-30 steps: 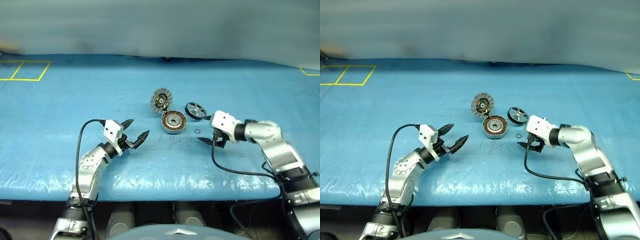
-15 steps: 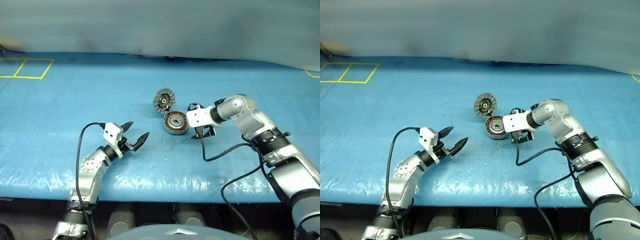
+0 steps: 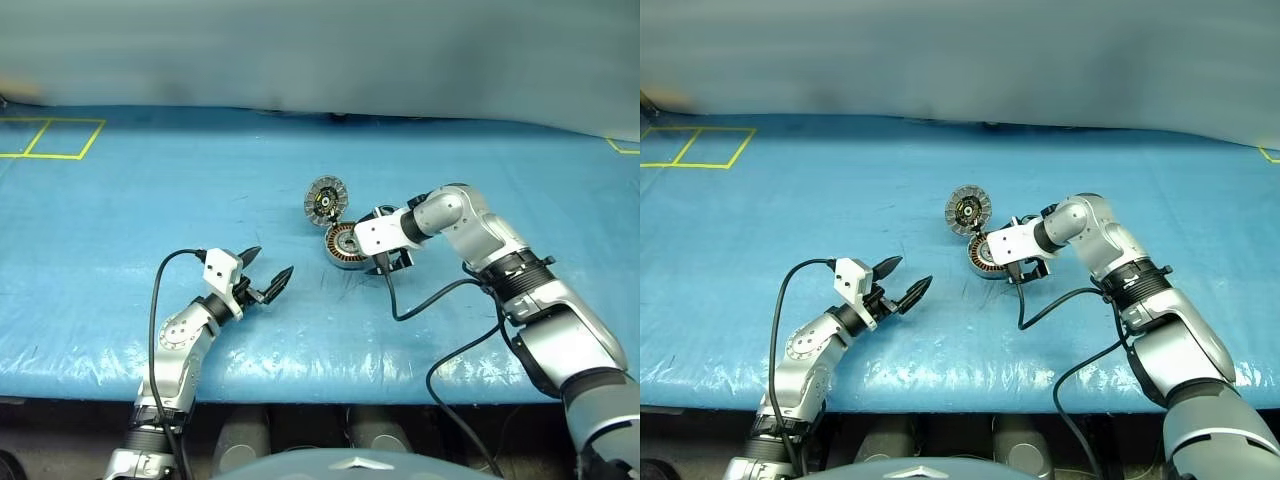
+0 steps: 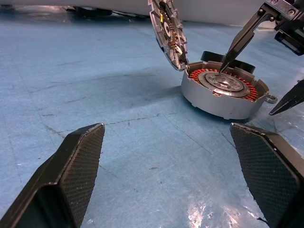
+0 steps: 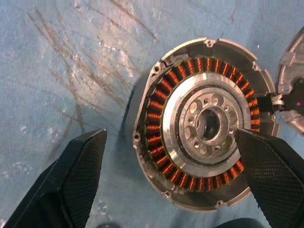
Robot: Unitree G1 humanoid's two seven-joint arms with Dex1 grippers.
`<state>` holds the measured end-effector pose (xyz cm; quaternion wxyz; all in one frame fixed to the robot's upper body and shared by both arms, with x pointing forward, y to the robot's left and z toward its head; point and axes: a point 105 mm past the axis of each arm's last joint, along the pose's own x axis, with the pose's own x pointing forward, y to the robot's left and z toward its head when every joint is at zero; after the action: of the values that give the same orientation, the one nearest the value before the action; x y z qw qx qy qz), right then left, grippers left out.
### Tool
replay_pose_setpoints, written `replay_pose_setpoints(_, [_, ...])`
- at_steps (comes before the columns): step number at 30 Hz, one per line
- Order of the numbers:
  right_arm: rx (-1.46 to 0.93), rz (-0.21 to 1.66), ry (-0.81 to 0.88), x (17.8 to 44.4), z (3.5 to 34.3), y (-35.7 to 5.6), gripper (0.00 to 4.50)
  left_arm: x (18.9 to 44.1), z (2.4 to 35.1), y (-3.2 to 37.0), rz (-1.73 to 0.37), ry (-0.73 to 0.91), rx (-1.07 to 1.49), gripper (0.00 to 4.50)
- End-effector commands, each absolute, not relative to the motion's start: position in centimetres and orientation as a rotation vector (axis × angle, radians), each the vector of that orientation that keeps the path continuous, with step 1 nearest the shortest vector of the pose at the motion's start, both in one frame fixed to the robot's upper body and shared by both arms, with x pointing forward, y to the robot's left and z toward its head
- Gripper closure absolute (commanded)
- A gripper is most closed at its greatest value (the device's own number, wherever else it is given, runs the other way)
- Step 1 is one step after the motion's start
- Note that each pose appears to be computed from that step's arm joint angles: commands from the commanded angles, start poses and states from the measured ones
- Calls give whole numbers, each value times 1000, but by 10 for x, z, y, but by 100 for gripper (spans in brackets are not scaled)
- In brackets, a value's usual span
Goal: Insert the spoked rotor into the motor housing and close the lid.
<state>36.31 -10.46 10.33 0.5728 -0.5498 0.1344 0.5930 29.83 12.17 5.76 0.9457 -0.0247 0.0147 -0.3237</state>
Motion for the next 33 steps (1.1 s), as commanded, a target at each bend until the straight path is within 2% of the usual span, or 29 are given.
replay_pose_setpoints(1, [-1326, 1389, 286, 367, 112, -102, 2, 299, 74, 120, -666, -38, -33, 0])
replay_pose_setpoints(19, [-1329, 1423, 268, 355, 110, -101, 2, 298, 72, 123, -656, -29, -29, 0])
replay_pose_setpoints(26, [-1312, 1389, 384, 363, 86, -113, 2, 298, 73, 122, -661, -29, -24, 0])
replay_pose_setpoints(29, [-1306, 1377, 402, 365, 85, -114, 64, 297, 72, 124, -655, -27, -19, 0])
replay_pose_setpoints(33, [-1316, 1347, 367, 368, 87, -113, 194, 296, 71, 126, -649, -22, -18, 0])
